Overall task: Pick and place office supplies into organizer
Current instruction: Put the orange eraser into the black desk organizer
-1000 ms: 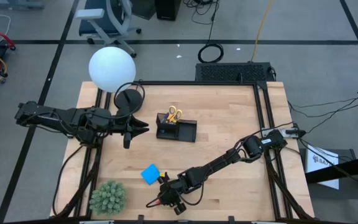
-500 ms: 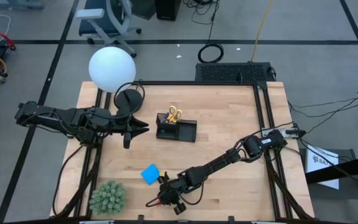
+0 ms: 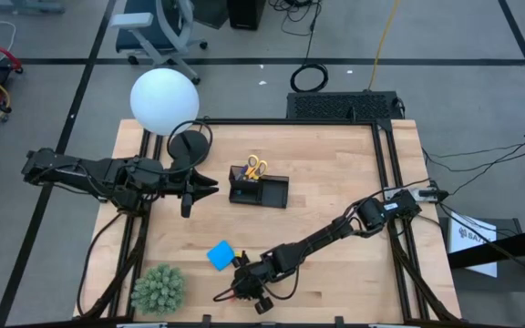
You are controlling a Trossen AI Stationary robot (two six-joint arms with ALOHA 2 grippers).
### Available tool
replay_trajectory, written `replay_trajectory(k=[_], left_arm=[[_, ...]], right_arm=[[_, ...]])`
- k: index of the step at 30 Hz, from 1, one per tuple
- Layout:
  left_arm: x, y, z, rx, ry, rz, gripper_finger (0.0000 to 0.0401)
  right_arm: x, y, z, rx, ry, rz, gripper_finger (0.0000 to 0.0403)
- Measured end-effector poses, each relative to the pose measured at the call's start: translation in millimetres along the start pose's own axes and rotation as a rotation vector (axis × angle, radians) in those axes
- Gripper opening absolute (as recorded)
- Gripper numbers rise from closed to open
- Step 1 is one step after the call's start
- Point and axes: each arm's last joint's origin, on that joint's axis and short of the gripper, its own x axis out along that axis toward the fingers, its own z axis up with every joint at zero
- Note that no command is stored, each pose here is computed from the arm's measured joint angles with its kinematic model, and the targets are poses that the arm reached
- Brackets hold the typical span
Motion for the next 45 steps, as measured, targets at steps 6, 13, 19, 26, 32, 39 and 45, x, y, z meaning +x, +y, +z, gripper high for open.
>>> replay_trajectory(k=[6,13,19,26,32,39,45], left_arm=[[0,0,0,0.0,0.0,0.0,0.0115],[0,0,0,0.0,0.0,0.0,0.0115],[0,0,0,0.0,0.0,0.0,0.0115],[0,0,0,0.0,0.001,0.0,0.0115],[0,0,0,0.0,0.0,0.0,0.0115],[0,0,0,0.0,0.0,0.0,0.0115],[0,0,0,0.0,0.0,0.0,0.0115]], right_arm=[[-8,-8,10,0.008,-0.045,-0.009,0.0057],[-16,-10,19,0.009,-0.076,-0.016,0.0058],[-19,-16,22,0.018,-0.07,-0.025,0.0058],[-32,-33,25,0.096,-0.011,-0.051,0.0058],[-55,-52,33,0.125,-0.024,-0.173,0.0059],[-83,-79,39,0.205,-0.051,-0.314,0.0059],[-97,-101,34,0.318,-0.016,-0.436,0.0059]])
